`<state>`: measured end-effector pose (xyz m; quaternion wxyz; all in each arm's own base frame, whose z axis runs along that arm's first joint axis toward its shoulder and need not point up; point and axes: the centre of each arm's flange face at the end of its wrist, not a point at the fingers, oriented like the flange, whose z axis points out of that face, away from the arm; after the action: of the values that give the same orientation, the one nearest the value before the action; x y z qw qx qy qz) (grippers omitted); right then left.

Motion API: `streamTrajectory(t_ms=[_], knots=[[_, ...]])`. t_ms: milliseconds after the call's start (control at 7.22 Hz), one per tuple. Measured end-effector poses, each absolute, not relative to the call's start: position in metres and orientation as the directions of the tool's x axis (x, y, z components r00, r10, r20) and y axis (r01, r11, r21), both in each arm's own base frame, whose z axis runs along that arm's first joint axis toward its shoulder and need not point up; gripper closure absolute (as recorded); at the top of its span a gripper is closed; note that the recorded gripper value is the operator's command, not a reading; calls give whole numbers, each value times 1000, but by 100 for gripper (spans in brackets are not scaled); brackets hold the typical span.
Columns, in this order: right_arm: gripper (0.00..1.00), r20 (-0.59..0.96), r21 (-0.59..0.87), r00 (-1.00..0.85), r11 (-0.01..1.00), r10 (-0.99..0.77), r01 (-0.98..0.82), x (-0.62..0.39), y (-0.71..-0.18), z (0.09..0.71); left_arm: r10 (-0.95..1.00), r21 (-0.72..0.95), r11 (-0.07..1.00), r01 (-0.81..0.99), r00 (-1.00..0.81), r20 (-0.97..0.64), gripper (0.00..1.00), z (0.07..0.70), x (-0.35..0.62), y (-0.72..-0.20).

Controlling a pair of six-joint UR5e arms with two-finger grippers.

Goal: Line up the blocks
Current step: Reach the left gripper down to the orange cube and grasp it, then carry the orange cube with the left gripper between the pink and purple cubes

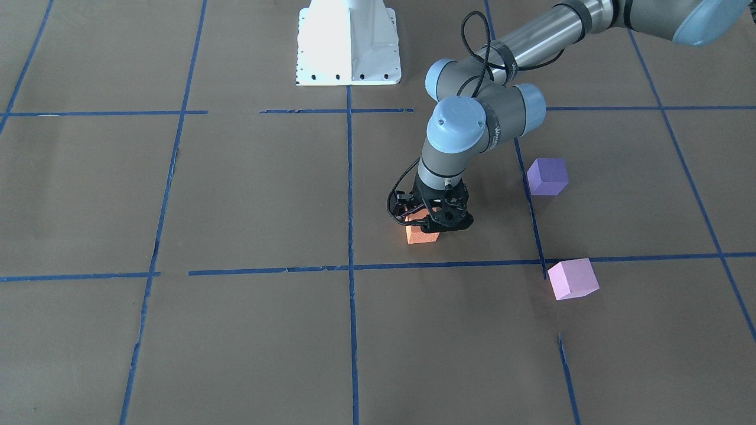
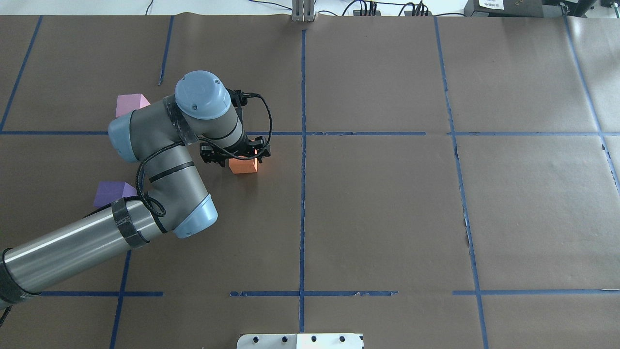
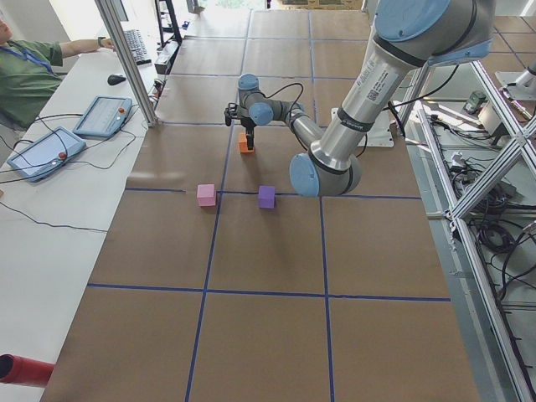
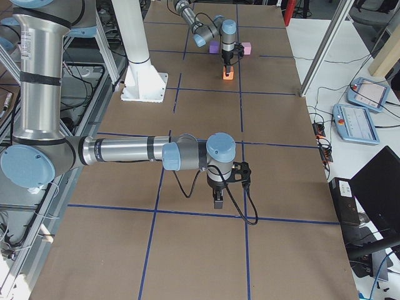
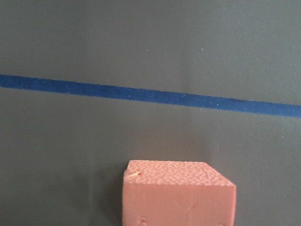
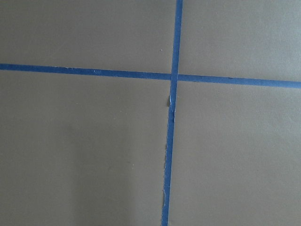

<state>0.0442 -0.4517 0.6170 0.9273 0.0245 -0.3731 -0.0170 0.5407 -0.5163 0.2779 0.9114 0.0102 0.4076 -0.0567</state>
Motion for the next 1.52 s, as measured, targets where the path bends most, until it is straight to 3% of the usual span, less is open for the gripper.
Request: streamTrajectory(t_ms=[138, 277, 831, 1523], knots=[[0, 691, 58, 721, 998, -50, 13, 44, -452, 617, -94, -27, 993, 112, 660, -745, 38, 279, 541, -517], [0, 691, 58, 721, 998, -50, 13, 44, -452, 617, -95, -28, 993, 110, 661, -744, 71, 280, 542, -518], [0, 691, 58, 721, 998, -49, 13, 44, -452, 617, -81, -46, 996, 72, 641, -763, 74, 284, 512, -529], [0, 691, 57, 721, 998, -49, 13, 44, -452, 617, 109, 115, 993, -41, 717, -688, 73, 424, 343, -558]])
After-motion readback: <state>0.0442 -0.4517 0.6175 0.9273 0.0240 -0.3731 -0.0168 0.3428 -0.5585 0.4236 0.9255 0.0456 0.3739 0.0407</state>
